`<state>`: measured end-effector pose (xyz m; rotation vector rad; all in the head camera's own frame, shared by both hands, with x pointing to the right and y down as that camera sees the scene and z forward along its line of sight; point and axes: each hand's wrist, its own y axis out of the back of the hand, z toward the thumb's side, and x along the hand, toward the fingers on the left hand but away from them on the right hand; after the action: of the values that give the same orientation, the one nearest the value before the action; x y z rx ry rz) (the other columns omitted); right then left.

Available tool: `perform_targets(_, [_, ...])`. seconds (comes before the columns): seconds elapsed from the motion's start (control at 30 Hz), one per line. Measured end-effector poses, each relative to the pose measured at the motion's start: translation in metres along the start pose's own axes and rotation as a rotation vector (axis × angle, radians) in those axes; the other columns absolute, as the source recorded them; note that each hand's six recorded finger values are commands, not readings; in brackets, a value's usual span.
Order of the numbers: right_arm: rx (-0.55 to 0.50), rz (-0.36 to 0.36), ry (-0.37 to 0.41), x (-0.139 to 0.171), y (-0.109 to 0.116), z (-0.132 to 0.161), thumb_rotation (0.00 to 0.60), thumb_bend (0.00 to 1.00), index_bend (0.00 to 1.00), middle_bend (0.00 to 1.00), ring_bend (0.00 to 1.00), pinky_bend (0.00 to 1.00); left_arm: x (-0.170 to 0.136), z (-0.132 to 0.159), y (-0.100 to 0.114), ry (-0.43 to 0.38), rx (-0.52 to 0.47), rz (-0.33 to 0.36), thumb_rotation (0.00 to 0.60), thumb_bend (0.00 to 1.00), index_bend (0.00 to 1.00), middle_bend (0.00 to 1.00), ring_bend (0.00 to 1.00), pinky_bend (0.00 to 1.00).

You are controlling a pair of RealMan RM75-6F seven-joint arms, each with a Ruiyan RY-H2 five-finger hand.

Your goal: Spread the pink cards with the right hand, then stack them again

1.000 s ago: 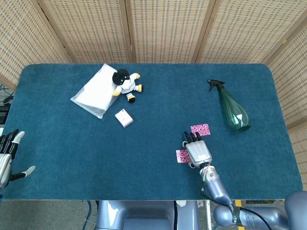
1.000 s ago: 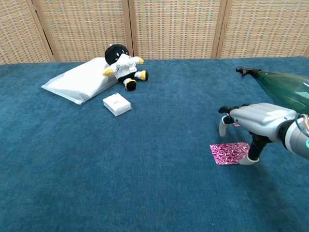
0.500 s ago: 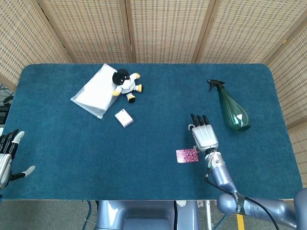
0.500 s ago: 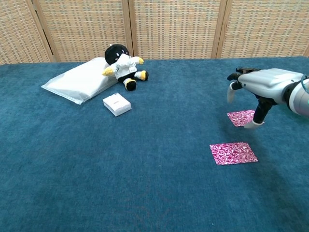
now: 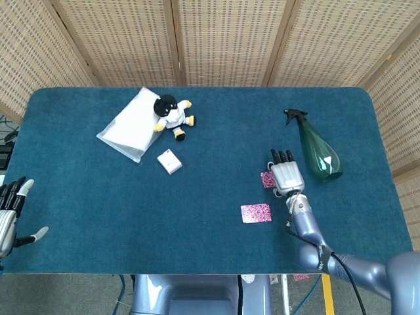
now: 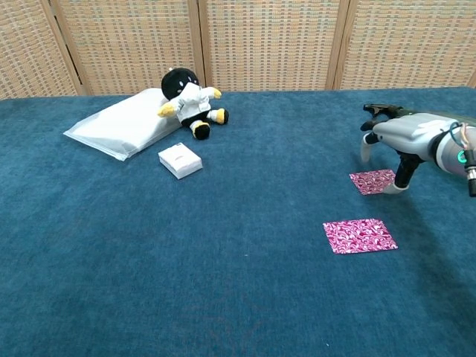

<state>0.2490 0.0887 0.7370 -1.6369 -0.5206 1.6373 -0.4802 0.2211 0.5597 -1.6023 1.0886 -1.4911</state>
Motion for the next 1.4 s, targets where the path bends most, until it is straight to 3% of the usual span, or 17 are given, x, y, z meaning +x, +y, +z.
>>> perform_targets(0.63, [0.058,0.023,0.046,-0.013,-0.008,-0.001,0.6,0.26,0.31,0.0,0.0,0.02,0.0,0.0,0.0,0.0,-0.001,0.0,0.6,0.0,0.0,0.0,0.0,0.0])
perform_targets(1.4, [0.049,0.059,0.035,-0.022,-0.016,-0.004,0.6,0.26,0.31,0.0,0.0,0.02,0.001,0.0,0.0,0.006,0.003,0.005,0.6,0.0,0.0,0.0,0.0,0.0])
